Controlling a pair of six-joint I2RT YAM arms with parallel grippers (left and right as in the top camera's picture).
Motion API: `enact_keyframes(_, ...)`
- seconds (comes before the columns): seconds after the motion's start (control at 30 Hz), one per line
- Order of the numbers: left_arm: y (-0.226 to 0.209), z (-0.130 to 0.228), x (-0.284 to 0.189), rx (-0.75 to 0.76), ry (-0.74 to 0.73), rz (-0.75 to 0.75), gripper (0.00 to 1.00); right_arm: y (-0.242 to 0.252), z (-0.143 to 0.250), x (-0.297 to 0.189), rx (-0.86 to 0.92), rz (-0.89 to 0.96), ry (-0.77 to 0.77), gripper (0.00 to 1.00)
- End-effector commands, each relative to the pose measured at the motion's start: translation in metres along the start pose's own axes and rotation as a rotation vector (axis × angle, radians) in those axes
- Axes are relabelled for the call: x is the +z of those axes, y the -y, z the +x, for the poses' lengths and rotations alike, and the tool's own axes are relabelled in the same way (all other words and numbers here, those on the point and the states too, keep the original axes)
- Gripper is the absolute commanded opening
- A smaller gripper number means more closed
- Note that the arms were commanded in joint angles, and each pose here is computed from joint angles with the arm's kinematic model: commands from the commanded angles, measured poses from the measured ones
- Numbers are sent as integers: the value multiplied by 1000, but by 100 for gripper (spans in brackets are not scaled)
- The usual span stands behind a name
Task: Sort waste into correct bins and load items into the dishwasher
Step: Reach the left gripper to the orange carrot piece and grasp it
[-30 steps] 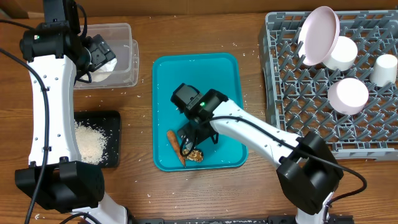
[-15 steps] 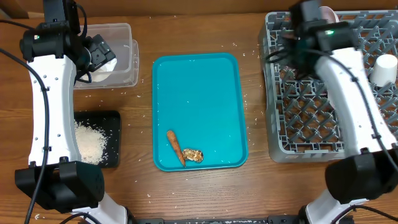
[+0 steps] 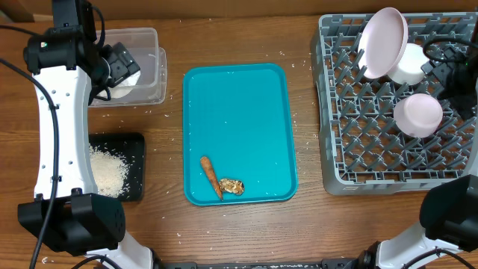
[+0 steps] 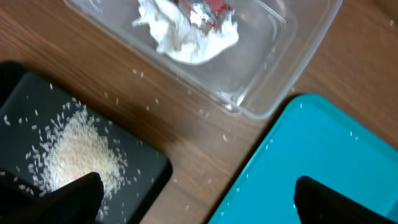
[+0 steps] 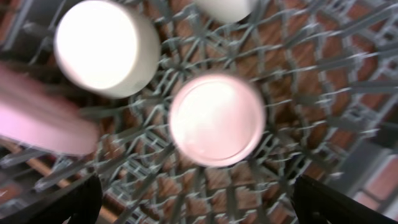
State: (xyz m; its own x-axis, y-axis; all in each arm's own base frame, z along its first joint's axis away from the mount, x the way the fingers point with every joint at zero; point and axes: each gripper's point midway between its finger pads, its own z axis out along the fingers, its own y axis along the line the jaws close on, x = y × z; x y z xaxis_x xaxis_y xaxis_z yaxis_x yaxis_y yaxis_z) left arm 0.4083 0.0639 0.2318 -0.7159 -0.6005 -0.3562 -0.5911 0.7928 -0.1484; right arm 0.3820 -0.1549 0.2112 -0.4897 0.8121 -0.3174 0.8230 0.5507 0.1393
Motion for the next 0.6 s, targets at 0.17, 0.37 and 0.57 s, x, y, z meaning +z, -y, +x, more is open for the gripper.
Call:
enact_keyframes(0.17, 74, 135, -3, 382, -443, 309, 100, -30, 14, -16, 3, -170, -71, 100)
enact_keyframes(0.37, 81, 230, 37, 361, -596, 136, 100, -30, 14, -16, 3, -170, -71, 100)
enact_keyframes(0.57, 56, 289, 91, 196, -461, -157, 100, -30, 14, -16, 3, -170, -71, 100)
